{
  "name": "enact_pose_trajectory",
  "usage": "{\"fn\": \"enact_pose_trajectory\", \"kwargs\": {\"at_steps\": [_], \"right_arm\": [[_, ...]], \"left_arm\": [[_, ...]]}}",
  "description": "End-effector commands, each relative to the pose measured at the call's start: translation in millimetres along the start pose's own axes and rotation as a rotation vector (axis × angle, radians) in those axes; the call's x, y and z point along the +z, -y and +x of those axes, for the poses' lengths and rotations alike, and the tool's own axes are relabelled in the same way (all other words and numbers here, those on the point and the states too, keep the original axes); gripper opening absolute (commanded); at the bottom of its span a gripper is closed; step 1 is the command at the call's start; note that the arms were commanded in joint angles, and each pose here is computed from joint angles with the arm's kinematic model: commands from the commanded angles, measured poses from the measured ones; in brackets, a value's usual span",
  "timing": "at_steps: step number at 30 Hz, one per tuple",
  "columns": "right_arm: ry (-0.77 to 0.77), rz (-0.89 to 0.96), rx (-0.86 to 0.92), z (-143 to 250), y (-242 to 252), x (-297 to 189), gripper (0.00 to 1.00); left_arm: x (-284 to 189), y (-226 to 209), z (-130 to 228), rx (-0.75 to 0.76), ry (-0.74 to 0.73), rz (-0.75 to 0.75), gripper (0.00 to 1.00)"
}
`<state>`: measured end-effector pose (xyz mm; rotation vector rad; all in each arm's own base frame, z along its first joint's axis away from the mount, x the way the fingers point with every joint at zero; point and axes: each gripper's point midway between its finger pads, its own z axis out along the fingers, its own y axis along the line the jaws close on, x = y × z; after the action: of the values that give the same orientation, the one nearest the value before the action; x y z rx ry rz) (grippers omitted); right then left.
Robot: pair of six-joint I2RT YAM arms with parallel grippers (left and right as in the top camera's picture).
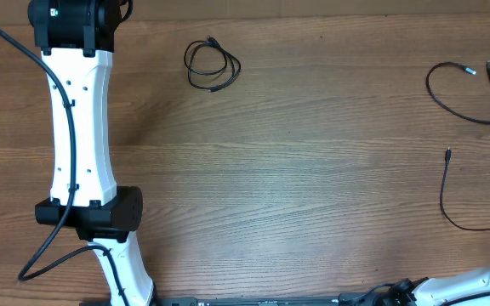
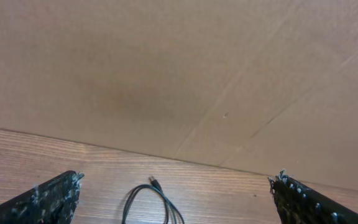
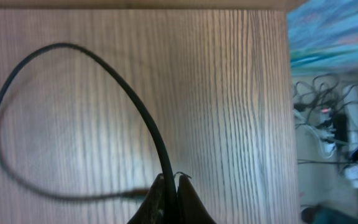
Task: Untangle cables
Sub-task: 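Lay the cable down at the right side and release it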
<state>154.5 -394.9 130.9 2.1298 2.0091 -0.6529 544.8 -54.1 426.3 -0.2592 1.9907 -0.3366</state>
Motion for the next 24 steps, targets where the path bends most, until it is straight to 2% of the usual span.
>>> {"fn": "enact_pose_trajectory", "kwargs": {"at_steps": [1, 7, 8, 9, 10, 11, 12, 15, 18, 21, 24], "right_arm": [[-0.025, -0.058, 0.039, 4.5, 1.3, 14.1, 0.04], [-0.018, -0.055, -0.002, 4.3, 1.5, 35.7, 0.04], [-0.019, -0.054, -0.012, 4.5, 1.2, 37.0, 0.09], [-0.019, -0.055, -0.015, 4.9, 0.2, 36.6, 0.3], [-0.018, -0.058, -0.018, 5.3, -1.4, 35.8, 0.56], [-0.016, -0.06, -0.021, 5.3, -2.6, 34.2, 0.71], [-0.015, -0.062, -0.03, 6.2, -4.4, 33.1, 0.77], [-0.011, -0.069, -0.05, 9.3, -9.4, 25.8, 0.8], [0.028, -0.104, -0.075, 8.5, -19.2, -2.5, 0.81], [0.087, -0.172, -0.105, 3.2, -33.9, -50.5, 0.84], [0.07, -0.303, -0.151, 15.8, -52.6, -98.4, 0.86]], "left_arm": [[-24.1, 15.3, -19.8, -0.032, 0.064, 0.046, 1.0], [-24.4, 22.0, -22.1, -0.04, 0.078, 0.062, 0.99], [-24.5, 23.2, -22.3, -0.039, 0.08, 0.064, 0.99], [-24.5, 24.6, -22.4, -0.038, 0.081, 0.067, 1.0], [-24.6, 26.2, -22.4, -0.037, 0.082, 0.07, 1.0], [-24.7, 26.9, -23.0, -0.036, 0.086, 0.072, 1.0], [-24.8, 27.5, -23.7, -0.036, 0.089, 0.073, 1.0], [-24.9, 28.1, -24.8, -0.036, 0.093, 0.076, 1.0], [-24.9, 28.6, -24.2, -0.036, 0.091, 0.078, 1.0], [-24.9, 30.2, -23.6, -0.035, 0.09, 0.08, 1.0], [-24.9, 31.2, -23.2, -0.034, 0.089, 0.082, 1.0]]}}
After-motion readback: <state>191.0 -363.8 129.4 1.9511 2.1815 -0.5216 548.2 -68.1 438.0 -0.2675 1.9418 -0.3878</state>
